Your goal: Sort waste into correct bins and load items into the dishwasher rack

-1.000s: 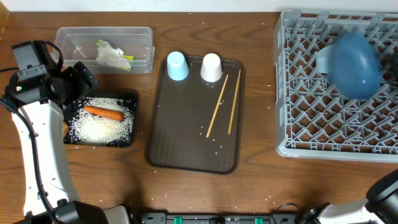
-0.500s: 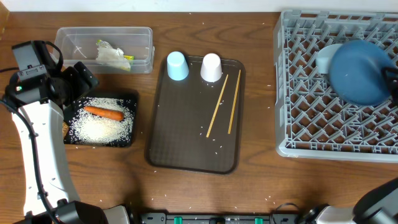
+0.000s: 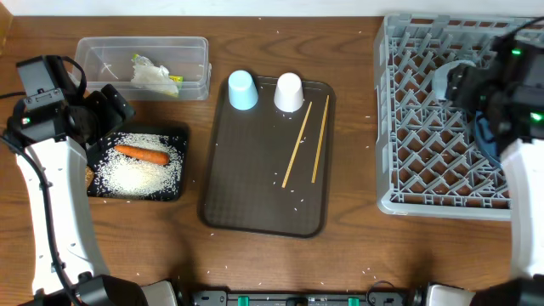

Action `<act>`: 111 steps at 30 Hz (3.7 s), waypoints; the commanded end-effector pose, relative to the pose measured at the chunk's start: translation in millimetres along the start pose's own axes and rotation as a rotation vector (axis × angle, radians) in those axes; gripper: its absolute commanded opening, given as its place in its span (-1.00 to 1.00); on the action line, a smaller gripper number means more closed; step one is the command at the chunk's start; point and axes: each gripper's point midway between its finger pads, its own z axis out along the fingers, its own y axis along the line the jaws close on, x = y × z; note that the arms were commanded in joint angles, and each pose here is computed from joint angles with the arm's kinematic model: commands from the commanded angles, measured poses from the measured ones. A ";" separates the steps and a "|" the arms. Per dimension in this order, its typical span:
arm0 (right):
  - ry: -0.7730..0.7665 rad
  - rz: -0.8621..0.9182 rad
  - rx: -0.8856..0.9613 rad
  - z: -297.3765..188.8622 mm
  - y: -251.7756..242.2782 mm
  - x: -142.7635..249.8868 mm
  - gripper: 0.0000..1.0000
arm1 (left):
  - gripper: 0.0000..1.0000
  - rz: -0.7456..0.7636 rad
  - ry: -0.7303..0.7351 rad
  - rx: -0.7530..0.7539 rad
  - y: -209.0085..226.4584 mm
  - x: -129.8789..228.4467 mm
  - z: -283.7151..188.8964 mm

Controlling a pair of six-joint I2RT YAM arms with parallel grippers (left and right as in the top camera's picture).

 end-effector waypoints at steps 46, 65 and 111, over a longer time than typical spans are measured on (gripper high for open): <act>0.351 0.178 0.205 73.9 -73.0 78.6 -0.98 | 0.96 -0.008 -0.023 0.001 0.0 -5.8 -5.9; 0.024 0.224 -0.761 -29.7 24.2 -36.8 -0.98 | 0.96 -0.008 -0.023 0.001 0.0 -5.8 -5.9; 0.076 0.439 -1.097 -24.8 -8.6 -30.3 -0.98 | 0.96 -0.008 -0.023 0.001 0.0 -5.8 -5.9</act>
